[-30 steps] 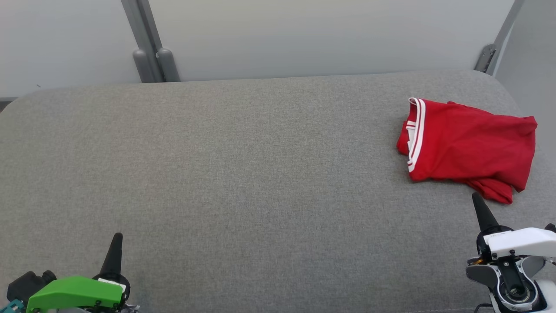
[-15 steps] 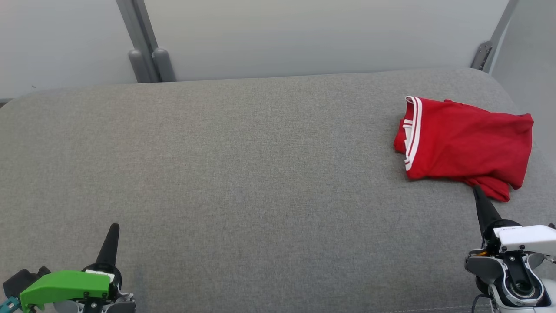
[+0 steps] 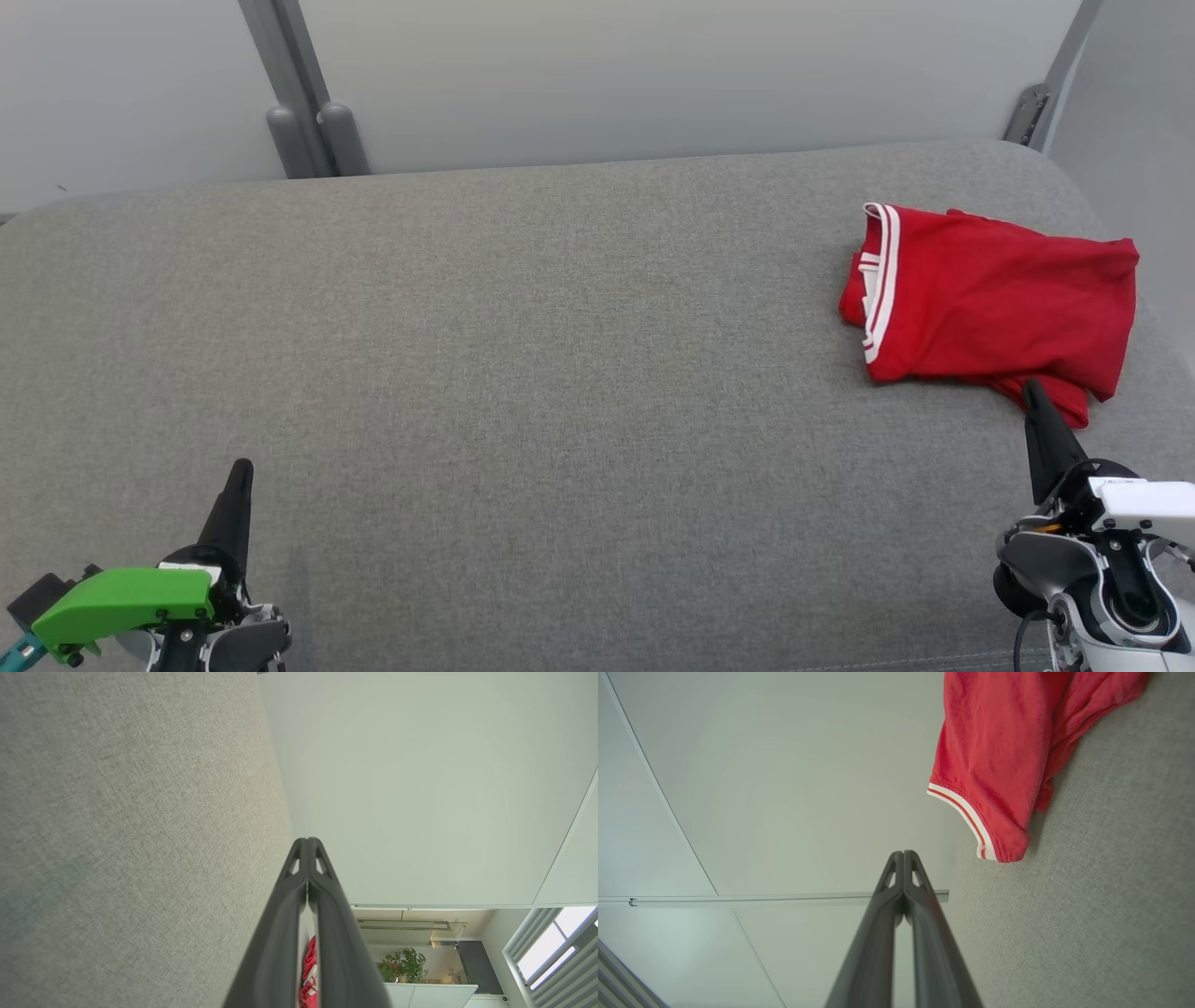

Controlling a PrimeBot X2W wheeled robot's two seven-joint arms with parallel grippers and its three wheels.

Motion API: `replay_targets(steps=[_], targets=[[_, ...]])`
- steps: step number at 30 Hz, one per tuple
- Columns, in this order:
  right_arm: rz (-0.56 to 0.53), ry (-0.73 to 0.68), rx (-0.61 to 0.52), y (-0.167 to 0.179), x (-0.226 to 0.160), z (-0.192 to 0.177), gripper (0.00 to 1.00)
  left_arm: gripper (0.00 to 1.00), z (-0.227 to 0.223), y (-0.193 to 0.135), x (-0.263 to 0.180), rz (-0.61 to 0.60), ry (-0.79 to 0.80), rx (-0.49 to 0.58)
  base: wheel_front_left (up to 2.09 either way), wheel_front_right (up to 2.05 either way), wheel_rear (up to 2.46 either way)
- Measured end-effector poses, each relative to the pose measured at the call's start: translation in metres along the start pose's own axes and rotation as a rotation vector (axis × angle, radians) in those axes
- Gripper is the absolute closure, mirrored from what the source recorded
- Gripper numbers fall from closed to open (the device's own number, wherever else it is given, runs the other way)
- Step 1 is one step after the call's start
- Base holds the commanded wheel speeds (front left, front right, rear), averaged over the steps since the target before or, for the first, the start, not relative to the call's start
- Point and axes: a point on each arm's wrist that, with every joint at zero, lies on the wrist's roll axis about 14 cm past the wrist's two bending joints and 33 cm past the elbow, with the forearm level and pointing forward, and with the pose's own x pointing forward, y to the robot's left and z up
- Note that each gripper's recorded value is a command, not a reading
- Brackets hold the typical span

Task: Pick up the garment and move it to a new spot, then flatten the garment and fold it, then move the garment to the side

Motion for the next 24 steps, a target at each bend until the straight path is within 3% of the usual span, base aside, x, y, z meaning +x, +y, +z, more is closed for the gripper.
replay_targets(steps=[24], targets=[[0.011, -0.004, 0.037, 0.0028, 0.0007, 0.0009, 1.0, 1.0, 0.0, -0.0009, 0.0024, -0.007, -0.004, -0.03, 0.0, 0.0, 0.0]])
